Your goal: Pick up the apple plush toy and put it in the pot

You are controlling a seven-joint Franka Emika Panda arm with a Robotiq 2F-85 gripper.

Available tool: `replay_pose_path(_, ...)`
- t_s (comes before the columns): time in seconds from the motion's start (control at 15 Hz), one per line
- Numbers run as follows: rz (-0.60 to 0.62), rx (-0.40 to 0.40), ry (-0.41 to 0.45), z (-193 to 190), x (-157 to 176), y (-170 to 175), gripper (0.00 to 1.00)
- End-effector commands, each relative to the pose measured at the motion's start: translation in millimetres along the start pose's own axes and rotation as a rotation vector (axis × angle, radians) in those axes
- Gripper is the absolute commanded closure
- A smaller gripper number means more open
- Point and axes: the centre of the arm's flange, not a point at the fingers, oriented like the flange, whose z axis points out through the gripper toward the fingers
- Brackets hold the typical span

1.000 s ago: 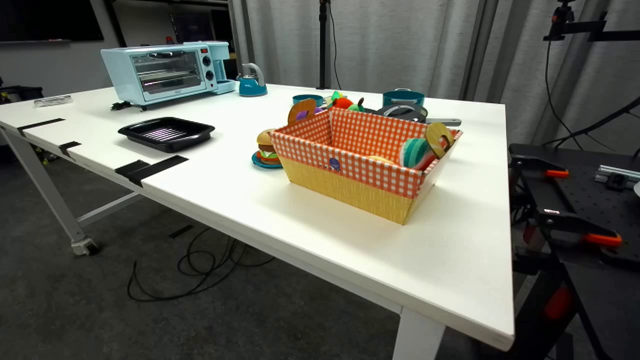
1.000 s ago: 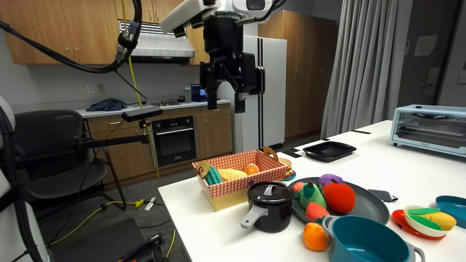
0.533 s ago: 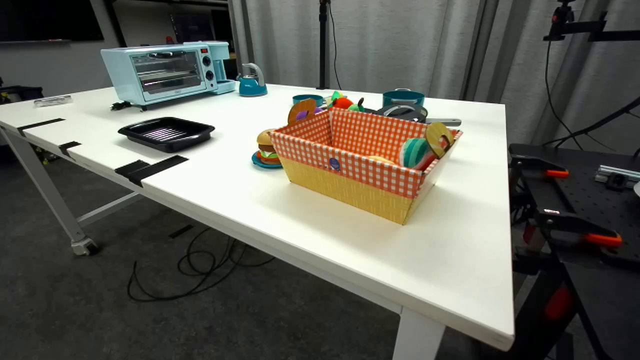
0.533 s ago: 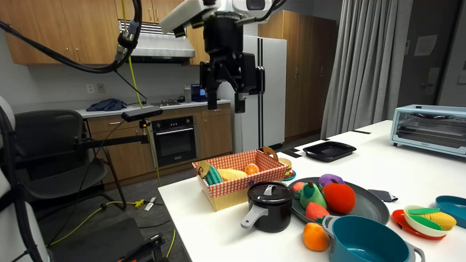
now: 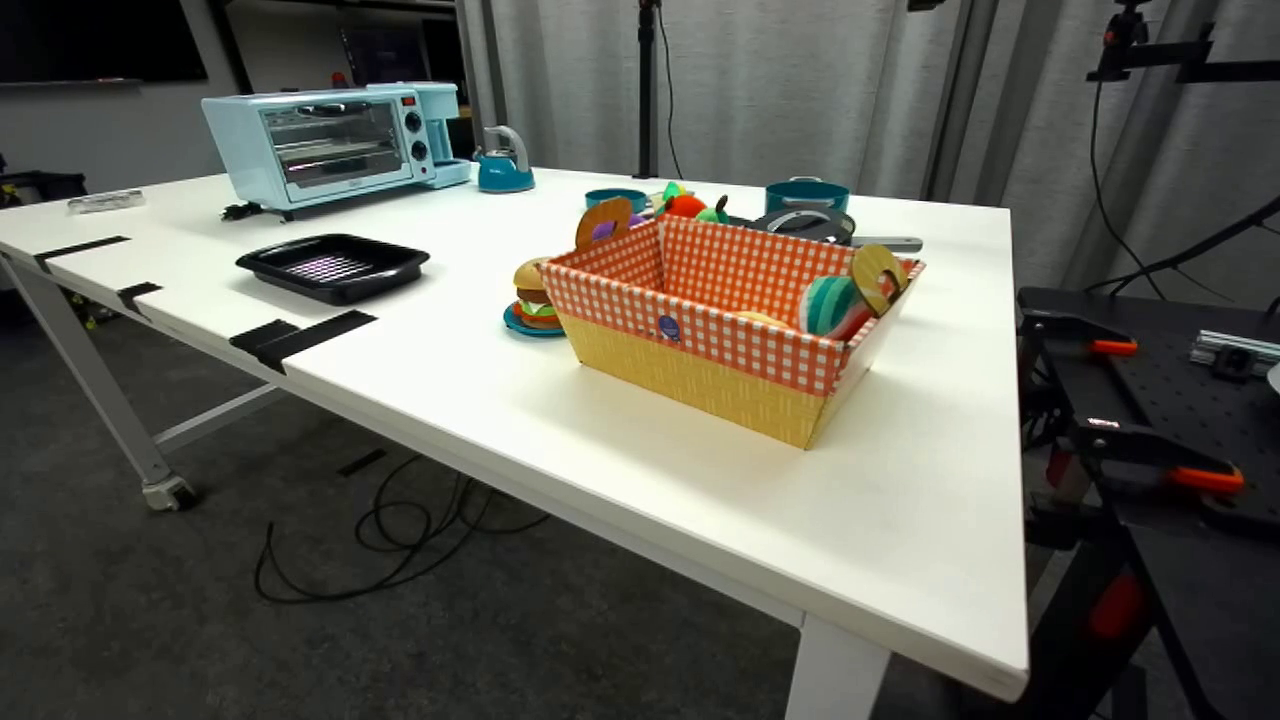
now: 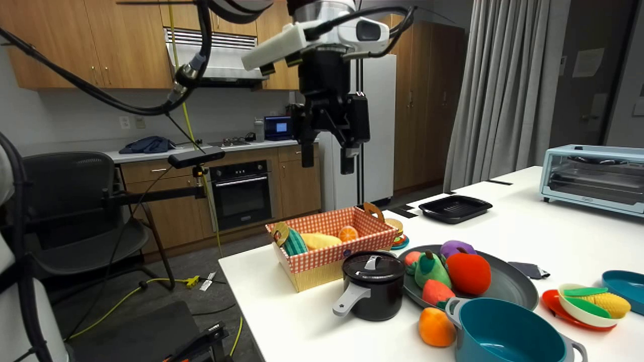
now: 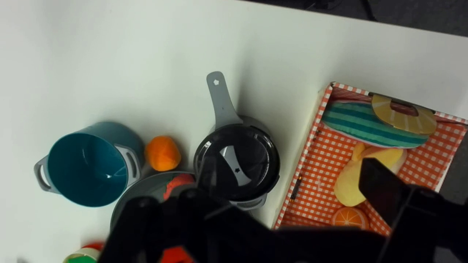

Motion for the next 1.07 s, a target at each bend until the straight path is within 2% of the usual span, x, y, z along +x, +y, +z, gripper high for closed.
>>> replay_pose_path(0.0, -0.023, -0.04, 0.043, 21, 38, 18, 0.0)
replay_pose_path(0.53, -0.055, -0.121, 0.086, 76, 107, 53, 0.0)
replay_pose_path(1.0, -0.135, -0.202, 0.082, 100, 181, 76, 0.0)
